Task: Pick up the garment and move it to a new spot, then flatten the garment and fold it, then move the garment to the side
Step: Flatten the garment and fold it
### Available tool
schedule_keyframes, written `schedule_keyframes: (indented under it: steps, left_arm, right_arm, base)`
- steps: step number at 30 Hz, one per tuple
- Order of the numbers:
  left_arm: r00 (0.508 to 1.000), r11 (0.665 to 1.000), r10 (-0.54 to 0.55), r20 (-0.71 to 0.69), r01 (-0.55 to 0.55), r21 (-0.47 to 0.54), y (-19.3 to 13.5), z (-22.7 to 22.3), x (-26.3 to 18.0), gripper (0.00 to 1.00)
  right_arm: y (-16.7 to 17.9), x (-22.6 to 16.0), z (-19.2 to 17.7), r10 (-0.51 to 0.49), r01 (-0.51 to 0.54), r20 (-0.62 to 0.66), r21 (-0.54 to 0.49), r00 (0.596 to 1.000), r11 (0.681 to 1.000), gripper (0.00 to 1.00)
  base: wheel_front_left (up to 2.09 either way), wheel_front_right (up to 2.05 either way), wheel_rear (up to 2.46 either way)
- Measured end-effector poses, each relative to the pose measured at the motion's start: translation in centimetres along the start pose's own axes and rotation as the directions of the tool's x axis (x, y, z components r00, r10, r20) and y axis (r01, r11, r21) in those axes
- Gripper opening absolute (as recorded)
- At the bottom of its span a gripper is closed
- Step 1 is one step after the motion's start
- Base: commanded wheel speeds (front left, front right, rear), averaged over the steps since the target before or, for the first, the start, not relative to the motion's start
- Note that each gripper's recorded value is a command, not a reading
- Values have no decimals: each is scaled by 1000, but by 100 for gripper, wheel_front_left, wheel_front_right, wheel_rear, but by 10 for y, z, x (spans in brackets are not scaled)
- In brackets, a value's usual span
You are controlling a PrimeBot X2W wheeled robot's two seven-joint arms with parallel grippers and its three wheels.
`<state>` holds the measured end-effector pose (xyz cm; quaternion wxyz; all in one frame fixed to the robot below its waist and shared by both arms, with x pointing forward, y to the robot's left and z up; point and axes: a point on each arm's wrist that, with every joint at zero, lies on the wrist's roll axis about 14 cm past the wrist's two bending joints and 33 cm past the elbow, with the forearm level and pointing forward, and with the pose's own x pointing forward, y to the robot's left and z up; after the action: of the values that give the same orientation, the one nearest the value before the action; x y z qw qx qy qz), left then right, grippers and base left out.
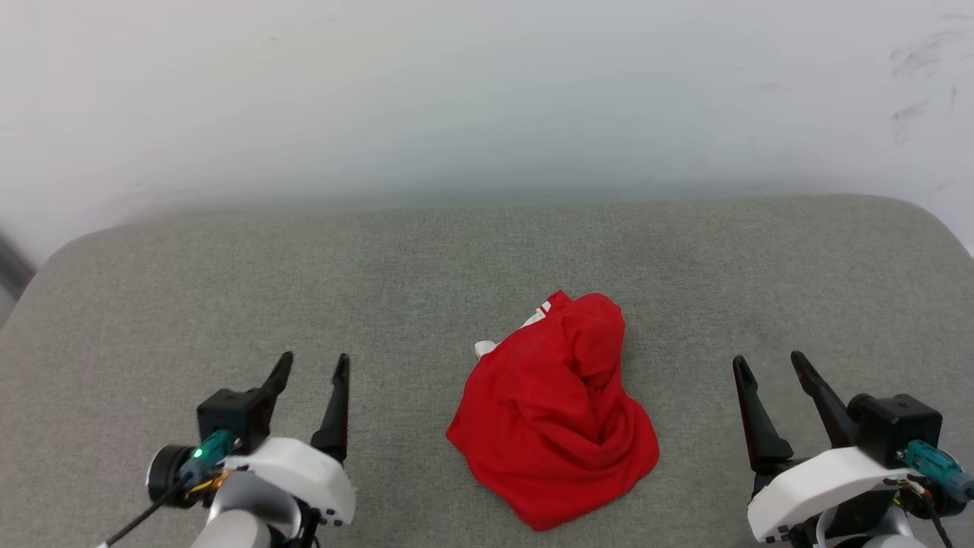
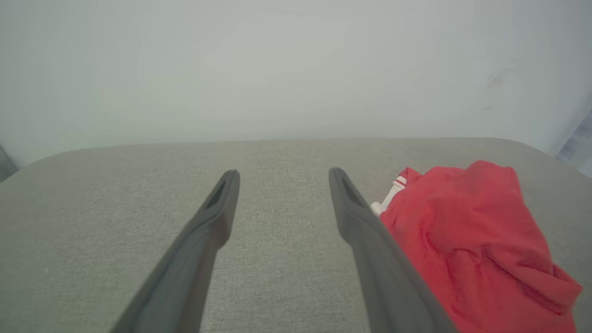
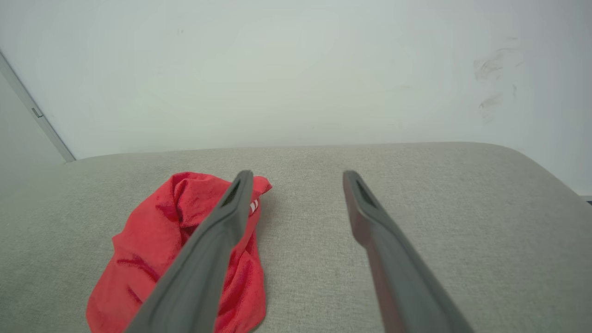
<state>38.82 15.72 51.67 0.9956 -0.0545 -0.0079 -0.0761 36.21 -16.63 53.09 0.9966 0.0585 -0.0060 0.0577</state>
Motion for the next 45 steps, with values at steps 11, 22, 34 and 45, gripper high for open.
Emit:
schedule_keyframes:
  steps: [11, 22, 34, 45]
  left_arm:
    - [873, 953, -276, -402, 303, 6, -63, -48, 45, 100]
    - [528, 907, -293, -797, 417, -57, -81, -145, 25, 91]
    - [517, 883, -329, -790, 466, -63, -91, -143, 29, 0]
    - [867, 963, -219, -448, 266, 44, -46, -50, 55, 0]
  right_arm:
    - [2, 11, -10, 12, -12, -41, 1, 999, 1000, 100]
    - [-22, 12, -35, -60, 63, -102, 21, 993, 998, 100]
    - [-25, 17, -44, -68, 74, -115, 43, 991, 996, 100]
    - [-3, 28, -41, -2, 8, -97, 57, 995, 998, 100]
  base:
    - [0, 0, 0]
    - [0, 0, 0]
    - [0, 0, 0]
    - [0, 0, 0]
